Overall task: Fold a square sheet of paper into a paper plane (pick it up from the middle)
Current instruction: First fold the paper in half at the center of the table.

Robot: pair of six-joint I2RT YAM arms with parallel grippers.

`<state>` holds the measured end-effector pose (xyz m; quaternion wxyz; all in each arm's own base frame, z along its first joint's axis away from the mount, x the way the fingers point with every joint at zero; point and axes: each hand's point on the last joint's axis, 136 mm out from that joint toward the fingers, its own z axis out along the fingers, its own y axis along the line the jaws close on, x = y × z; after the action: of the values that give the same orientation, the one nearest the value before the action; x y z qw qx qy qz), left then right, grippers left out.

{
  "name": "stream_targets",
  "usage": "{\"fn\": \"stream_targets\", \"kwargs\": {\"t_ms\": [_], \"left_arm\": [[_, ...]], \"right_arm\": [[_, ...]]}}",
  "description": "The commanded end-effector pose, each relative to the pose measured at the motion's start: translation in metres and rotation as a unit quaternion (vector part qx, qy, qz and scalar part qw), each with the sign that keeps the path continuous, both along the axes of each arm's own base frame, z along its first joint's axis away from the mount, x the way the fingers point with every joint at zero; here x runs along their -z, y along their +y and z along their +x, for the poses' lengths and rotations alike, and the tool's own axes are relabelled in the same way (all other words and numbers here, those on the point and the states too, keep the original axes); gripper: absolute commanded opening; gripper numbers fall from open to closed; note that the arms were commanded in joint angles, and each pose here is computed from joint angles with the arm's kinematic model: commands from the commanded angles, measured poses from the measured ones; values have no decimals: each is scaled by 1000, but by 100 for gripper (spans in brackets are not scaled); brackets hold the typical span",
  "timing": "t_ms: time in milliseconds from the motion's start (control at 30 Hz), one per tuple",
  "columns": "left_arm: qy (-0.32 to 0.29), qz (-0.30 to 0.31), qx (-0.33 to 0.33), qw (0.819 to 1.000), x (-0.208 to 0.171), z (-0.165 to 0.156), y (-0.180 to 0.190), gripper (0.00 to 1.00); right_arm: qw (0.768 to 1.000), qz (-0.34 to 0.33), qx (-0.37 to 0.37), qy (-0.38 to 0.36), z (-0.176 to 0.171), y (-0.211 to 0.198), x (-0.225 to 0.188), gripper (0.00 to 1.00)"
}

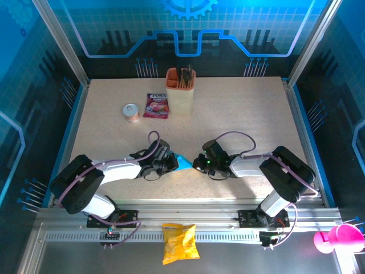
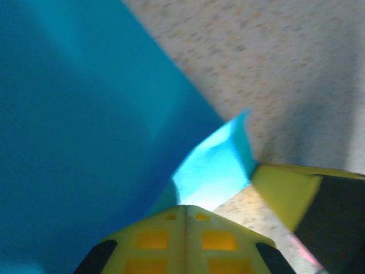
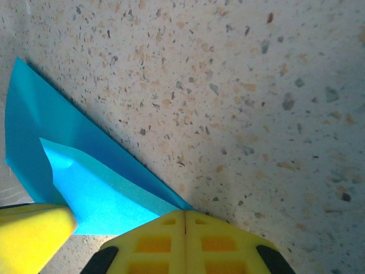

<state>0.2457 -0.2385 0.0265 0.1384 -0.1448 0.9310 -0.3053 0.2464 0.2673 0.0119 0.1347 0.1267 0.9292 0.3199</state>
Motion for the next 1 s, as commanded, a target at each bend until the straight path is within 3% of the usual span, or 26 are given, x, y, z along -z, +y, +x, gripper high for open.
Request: {"fn": "stream_targets", "kwargs": {"t_ms": [0, 367, 700, 967], "left_arm": [[0, 25, 7, 1000, 18, -7, 9, 3], [12, 41, 4, 999, 39, -14, 17, 1], [20, 54, 4, 998, 47, -18, 23, 0], [25, 57, 4, 998, 51, -21, 24, 0]], "right_arm": [[996, -84, -20, 38, -22, -26, 22, 0], [990, -65, -98, -82, -6, 11, -48, 0], [989, -52, -111, -85, 1, 49, -34, 0], [993, -54, -95, -49, 6, 49, -4, 0]]}}
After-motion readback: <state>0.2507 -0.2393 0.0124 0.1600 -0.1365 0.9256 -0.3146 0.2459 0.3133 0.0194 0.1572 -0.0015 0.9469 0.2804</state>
